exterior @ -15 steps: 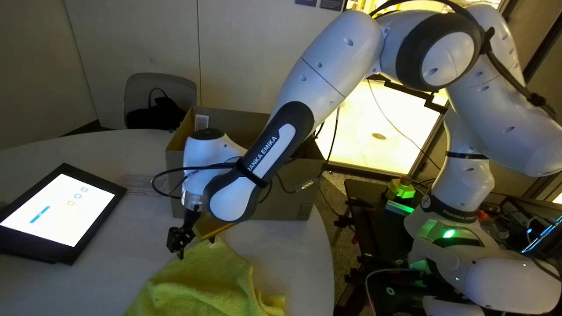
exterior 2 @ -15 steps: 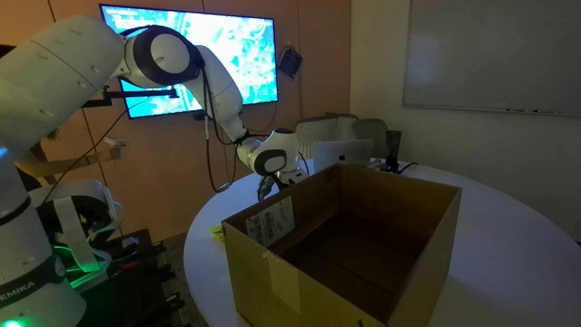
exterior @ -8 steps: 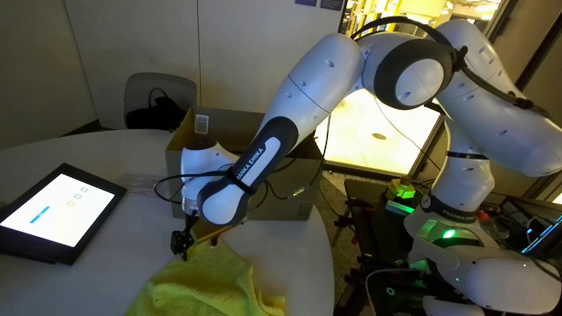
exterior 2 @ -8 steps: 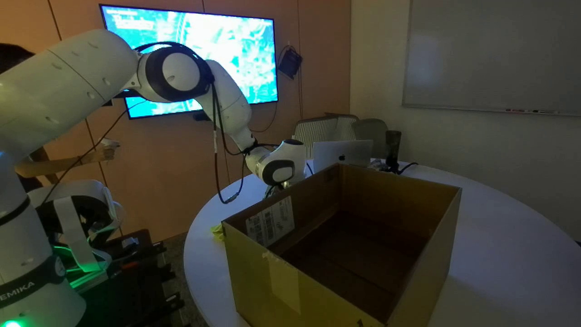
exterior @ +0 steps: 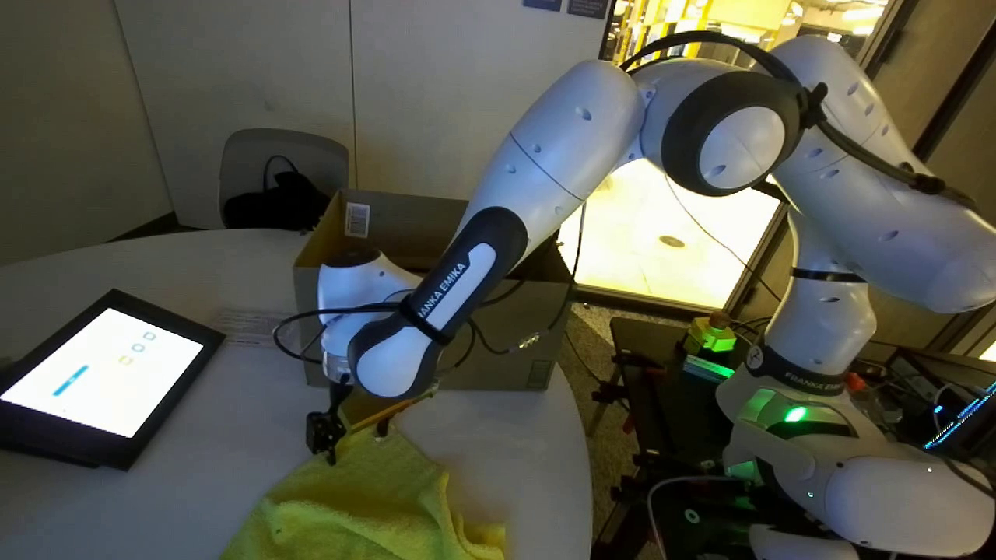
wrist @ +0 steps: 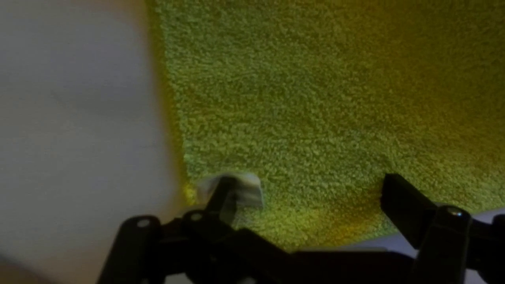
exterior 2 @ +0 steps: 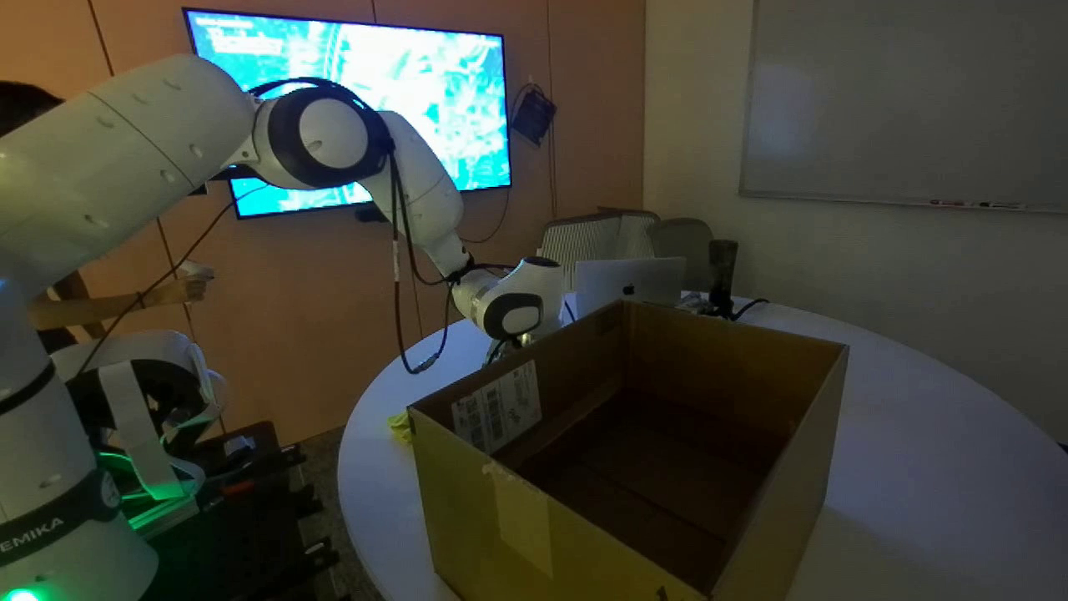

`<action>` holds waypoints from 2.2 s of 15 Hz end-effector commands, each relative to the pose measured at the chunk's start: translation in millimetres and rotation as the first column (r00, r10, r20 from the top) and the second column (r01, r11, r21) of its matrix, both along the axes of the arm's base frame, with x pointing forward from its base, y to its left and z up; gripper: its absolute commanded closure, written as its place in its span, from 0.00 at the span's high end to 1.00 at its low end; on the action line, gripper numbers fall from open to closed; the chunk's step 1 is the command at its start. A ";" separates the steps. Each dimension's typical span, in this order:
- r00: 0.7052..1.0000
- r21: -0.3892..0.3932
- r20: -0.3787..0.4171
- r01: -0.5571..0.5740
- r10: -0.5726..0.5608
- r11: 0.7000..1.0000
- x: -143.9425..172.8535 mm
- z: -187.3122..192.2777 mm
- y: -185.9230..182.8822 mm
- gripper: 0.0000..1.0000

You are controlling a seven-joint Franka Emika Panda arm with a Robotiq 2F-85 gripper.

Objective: Put the marker on the towel, fold the towel, and then put the folded towel in the box

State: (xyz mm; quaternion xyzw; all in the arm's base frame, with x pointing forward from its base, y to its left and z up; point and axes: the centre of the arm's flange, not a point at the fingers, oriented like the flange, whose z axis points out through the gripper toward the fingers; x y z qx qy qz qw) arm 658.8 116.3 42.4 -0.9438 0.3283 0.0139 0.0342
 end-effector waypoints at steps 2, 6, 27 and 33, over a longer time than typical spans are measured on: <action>1.000 -0.014 -0.019 -0.009 0.009 1.000 4.4 -6.9 3.2 0.58; 0.999 -0.005 -0.034 -0.027 0.026 1.000 3.2 -4.9 6.6 0.24; 0.970 0.292 -0.098 -0.187 0.224 0.938 -13.3 106.6 77.7 0.01; 0.992 0.297 -0.090 0.112 -0.089 0.948 -8.6 85.5 134.1 0.00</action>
